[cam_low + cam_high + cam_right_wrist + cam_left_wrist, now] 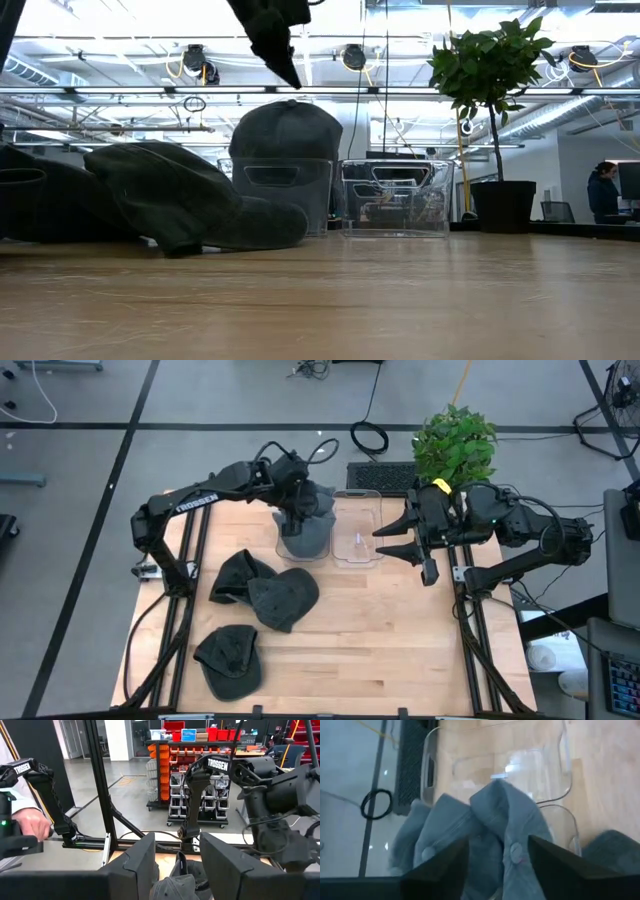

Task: Pick & Place hat
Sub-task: Put the middle black cap into the right transparent bin

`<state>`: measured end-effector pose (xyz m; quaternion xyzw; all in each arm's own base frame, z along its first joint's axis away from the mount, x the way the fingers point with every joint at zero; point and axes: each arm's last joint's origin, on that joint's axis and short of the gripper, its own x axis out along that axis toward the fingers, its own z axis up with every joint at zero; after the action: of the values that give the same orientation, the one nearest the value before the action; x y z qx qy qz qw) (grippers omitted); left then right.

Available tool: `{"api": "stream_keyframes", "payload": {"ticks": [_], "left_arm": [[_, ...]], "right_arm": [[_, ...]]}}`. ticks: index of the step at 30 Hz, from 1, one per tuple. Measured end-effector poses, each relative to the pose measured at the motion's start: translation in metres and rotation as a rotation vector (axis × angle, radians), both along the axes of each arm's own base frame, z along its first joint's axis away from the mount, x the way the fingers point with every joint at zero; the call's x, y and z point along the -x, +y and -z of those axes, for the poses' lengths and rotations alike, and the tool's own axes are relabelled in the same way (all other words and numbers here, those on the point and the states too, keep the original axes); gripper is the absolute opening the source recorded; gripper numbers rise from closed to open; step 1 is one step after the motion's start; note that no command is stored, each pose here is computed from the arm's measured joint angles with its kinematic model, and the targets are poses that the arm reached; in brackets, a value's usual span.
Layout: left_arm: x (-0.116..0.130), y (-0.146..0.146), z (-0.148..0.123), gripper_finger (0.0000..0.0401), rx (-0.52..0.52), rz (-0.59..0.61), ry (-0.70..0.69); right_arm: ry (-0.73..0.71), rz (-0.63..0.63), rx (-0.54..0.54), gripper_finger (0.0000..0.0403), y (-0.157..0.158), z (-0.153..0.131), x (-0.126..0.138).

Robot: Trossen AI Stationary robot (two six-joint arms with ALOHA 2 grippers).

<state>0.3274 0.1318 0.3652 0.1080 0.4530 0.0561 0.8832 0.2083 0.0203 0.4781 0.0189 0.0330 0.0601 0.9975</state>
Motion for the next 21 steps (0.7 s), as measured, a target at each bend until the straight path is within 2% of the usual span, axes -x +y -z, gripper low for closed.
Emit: {"api": "stream_keyframes", "payload": {"ticks": [6, 10, 14, 17, 21], "left_arm": [[0.016, -0.007, -0.027, 0.0289, 0.031, -0.087, -0.134], [0.039, -0.018, -0.057, 0.0314, 0.072, -0.134, -0.274], [0.071, -0.034, -0.087, 0.0328, 0.117, -0.167, -0.403], [0.098, -0.048, -0.108, 0.0337, 0.186, -0.159, -0.515], [0.139, -0.07, -0.134, 0.0344, 0.263, -0.116, -0.654]], "right_arm": [[0.0, 0.025, 0.006, 0.0141, -0.001, 0.0, 0.0], [-0.008, 0.186, -0.016, 0.0141, -0.005, -0.001, 0.0], [-0.007, 0.214, -0.03, 0.0147, -0.006, -0.001, 0.0], [-0.006, 0.21, -0.033, 0.0169, -0.006, -0.001, 0.0], [-0.006, 0.212, -0.041, 0.0227, -0.006, -0.001, 0.0]]}}
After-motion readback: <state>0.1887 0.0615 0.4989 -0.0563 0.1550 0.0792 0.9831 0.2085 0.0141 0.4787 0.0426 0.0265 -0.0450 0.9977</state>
